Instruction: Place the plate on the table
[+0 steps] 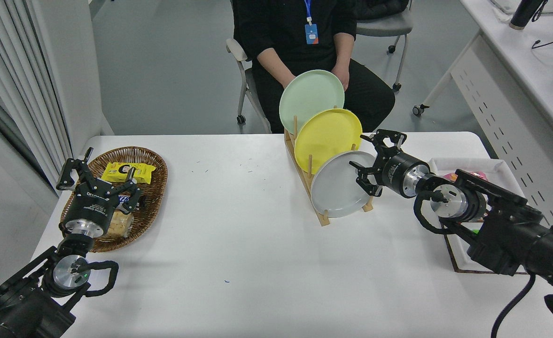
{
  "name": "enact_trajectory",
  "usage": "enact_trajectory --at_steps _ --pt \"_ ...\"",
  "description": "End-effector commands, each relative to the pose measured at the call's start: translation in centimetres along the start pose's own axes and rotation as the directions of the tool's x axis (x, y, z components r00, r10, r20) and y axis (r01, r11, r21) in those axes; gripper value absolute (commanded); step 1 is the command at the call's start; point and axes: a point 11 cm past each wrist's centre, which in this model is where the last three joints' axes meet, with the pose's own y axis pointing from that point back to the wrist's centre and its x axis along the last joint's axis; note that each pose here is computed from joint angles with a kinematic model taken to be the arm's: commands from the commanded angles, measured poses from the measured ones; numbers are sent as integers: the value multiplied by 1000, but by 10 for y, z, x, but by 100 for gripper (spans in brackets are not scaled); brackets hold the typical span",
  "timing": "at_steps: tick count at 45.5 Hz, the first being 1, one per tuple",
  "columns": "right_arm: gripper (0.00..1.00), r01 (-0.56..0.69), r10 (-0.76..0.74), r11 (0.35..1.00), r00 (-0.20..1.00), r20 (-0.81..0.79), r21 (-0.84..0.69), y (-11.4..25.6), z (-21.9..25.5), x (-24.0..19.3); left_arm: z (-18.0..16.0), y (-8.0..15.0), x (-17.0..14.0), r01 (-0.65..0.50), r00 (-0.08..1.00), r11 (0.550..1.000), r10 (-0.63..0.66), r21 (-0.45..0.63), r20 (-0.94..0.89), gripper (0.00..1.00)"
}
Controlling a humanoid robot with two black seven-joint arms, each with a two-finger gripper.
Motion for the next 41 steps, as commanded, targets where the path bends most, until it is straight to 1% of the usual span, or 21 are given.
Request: enact_trajectory --at_steps 1,9,14,19,27,41 --pt "61 -1 1 1000 1000 0 1 0 0 -1 0 0 0 0 1000 1000 0 1 0 98" --pt "61 -25 25 1000 1000 0 0 0 -1 1 0 0 0 0 1000 1000 0 0 0 98" --pt "58 -22 22 1000 1000 1 1 -1 -1 0 0 0 0 0 1000 1000 0 0 0 98" --pt "57 -18 18 1000 1000 0 -1 -1 -1 -2 0 0 0 0 1000 1000 0 0 0 98" --pt "51 -6 6 1000 1000 -3 -18 -1 2 -7 0 0 0 0 1000 1000 0 0 0 98" --pt "47 1 -1 1000 1000 -4 -24 0 5 -9 0 0 0 0 1000 1000 0 1 0 98"
